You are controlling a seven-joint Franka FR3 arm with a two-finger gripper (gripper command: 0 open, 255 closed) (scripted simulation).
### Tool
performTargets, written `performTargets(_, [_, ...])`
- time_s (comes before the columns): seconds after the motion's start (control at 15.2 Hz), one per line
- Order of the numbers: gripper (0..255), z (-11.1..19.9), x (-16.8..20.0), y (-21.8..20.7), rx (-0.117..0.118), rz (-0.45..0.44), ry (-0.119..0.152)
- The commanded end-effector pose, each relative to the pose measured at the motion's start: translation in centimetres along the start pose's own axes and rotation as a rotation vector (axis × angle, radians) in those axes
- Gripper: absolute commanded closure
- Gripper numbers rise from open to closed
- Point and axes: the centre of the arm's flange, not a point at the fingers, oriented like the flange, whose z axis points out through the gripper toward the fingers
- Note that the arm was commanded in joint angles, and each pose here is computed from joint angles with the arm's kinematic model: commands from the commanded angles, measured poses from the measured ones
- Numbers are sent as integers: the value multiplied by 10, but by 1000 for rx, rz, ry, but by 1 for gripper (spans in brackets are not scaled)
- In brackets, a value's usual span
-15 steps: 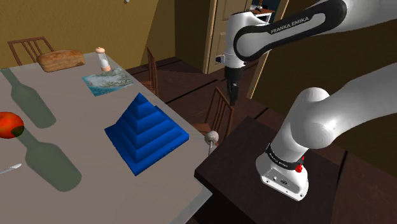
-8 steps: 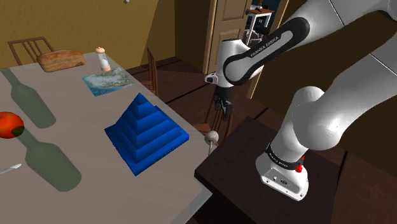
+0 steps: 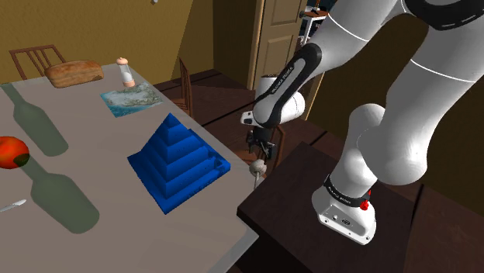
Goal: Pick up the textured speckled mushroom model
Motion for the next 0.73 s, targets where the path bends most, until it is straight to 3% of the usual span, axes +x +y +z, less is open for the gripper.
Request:
performTargets(0.0, [0, 16, 1, 3, -4, -22, 0])
performTargets(0.46, [0, 45, -3, 8, -4, -22, 0])
performTargets(0.53, [255, 44, -3, 8, -4, -22, 0])
performTargets(0.66, [255, 44, -4, 8, -4, -22, 0])
